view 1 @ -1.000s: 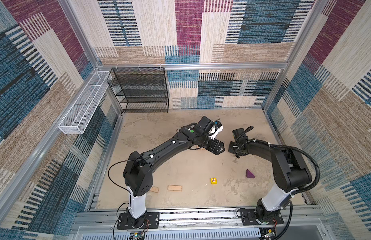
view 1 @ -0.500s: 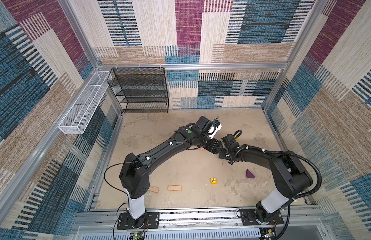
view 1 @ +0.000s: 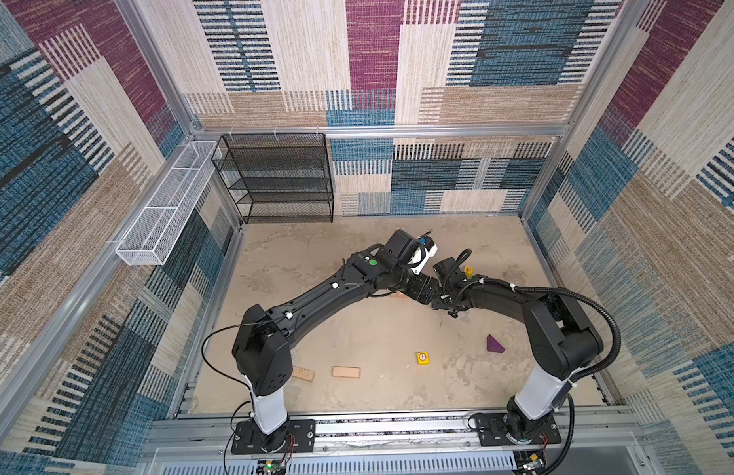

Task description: Build the wood block tower

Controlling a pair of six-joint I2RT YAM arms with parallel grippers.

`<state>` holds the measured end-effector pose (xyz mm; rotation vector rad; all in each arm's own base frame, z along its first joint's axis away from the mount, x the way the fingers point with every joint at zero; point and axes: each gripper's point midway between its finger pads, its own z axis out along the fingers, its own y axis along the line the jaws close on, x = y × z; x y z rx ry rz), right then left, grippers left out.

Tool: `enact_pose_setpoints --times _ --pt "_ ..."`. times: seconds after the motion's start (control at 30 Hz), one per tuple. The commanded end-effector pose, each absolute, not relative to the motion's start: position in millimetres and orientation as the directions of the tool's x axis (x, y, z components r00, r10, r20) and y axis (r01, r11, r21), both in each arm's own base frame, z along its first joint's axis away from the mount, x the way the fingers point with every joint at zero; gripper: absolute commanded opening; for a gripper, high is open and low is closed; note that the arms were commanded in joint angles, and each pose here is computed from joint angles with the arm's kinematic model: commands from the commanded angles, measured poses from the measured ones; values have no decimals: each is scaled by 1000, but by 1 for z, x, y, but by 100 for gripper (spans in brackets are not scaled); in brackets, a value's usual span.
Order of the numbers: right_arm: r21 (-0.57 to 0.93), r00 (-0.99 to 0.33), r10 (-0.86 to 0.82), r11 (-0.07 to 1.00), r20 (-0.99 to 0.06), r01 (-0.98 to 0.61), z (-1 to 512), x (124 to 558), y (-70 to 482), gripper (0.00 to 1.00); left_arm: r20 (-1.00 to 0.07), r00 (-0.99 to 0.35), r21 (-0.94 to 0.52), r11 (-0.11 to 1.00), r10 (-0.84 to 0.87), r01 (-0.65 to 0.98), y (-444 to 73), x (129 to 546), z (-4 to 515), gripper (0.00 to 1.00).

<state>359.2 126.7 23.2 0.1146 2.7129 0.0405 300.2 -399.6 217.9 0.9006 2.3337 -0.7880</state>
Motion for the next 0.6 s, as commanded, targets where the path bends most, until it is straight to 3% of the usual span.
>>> enact_pose_setpoints --times 0.0,0.23,0.37,0.57 --pt "157 -949 133 983 -286 90 14 333 144 63 -659 -631 -327 600 408 730 -401 301 226 84" --pt "286 -949 196 951 -247 122 28 320 159 58 -698 -608 -294 622 378 725 -393 305 240 85" --pt "327 -946 217 936 -242 131 35 317 164 49 -720 -591 -273 634 364 723 -388 307 246 85" --pt "399 -944 204 913 -260 87 41 322 178 48 -718 -593 -280 629 365 725 -389 305 246 85"
